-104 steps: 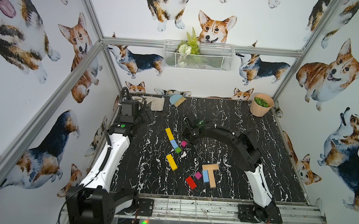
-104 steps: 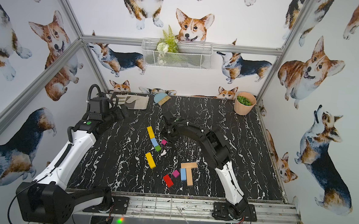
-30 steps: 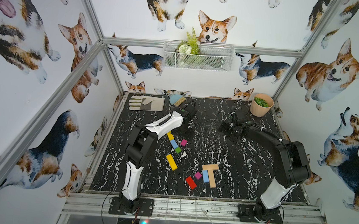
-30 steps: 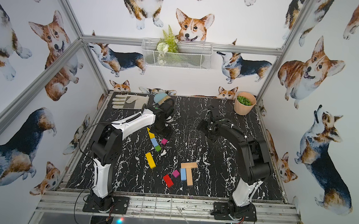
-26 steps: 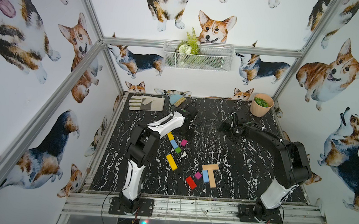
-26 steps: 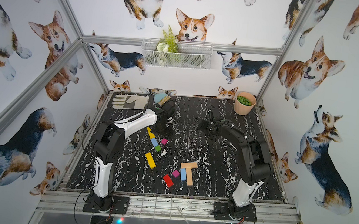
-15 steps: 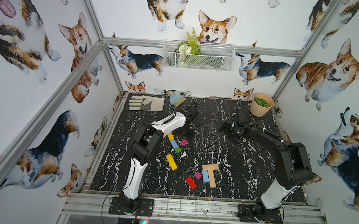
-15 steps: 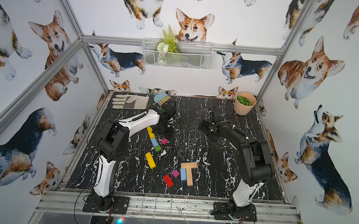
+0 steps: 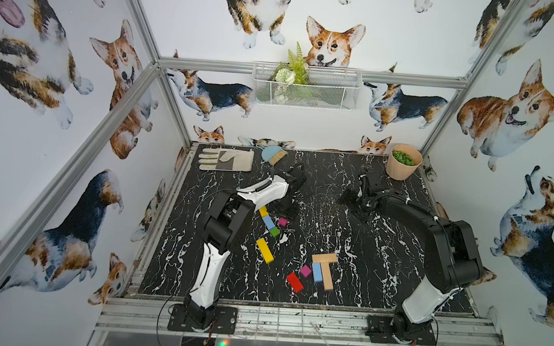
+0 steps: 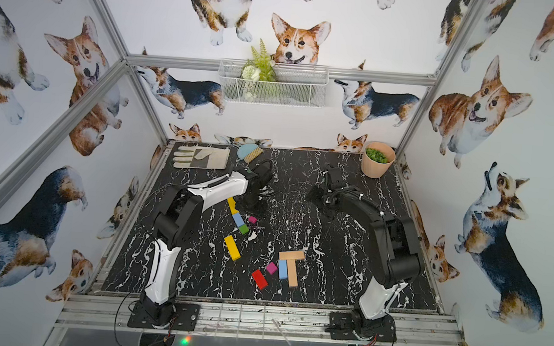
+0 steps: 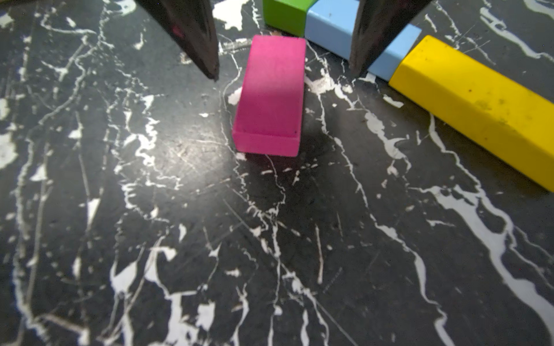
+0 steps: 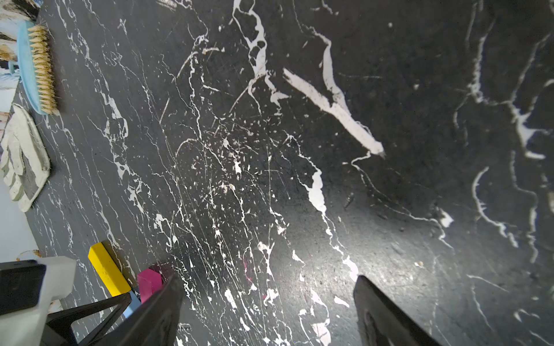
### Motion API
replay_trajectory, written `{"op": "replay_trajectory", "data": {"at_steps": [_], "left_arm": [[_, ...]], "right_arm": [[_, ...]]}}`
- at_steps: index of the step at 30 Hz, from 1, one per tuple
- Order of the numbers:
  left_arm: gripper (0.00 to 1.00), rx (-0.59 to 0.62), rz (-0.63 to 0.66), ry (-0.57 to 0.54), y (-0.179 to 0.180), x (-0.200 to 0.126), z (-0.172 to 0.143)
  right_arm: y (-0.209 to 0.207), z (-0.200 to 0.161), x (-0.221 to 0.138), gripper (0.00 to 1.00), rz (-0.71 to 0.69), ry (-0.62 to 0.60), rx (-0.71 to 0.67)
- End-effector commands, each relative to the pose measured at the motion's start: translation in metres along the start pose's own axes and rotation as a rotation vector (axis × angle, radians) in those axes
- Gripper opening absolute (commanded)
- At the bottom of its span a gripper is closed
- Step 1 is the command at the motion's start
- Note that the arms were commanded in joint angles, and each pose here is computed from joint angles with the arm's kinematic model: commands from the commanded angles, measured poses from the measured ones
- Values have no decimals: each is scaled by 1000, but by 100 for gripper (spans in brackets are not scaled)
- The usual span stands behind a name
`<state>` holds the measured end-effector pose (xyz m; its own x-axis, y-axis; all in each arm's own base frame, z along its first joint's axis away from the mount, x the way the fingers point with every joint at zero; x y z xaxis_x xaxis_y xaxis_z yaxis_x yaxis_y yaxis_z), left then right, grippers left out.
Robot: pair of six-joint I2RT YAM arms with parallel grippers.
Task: Assemble the letter v with building blocks
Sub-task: Assemble the building block at the center of the board.
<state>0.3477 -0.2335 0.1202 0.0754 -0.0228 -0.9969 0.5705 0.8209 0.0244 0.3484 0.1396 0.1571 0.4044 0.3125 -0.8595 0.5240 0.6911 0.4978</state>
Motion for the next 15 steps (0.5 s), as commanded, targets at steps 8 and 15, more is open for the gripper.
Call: {"op": "replay_trajectory", "data": {"at_steps": [8, 15], "left_arm": [[66, 4, 3, 18, -1, 10, 0], [65, 5, 15, 22, 0, 13, 2]], "right_arm": [[2, 2, -3, 90, 21, -18, 14], [1, 2, -2, 90, 18, -17, 15]]}}
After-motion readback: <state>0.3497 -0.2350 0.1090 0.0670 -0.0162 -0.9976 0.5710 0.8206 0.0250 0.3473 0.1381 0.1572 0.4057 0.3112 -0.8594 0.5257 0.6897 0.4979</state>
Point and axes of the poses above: each gripper's point midway between its finger pads, its own x axis out along the fingers, its own y axis along the line the jaws close on, z = x × y, the point moved 9 cm from there along -x, back along the fingers, and after that the axes turned 13 degrees about x, right-handed, at the moved point
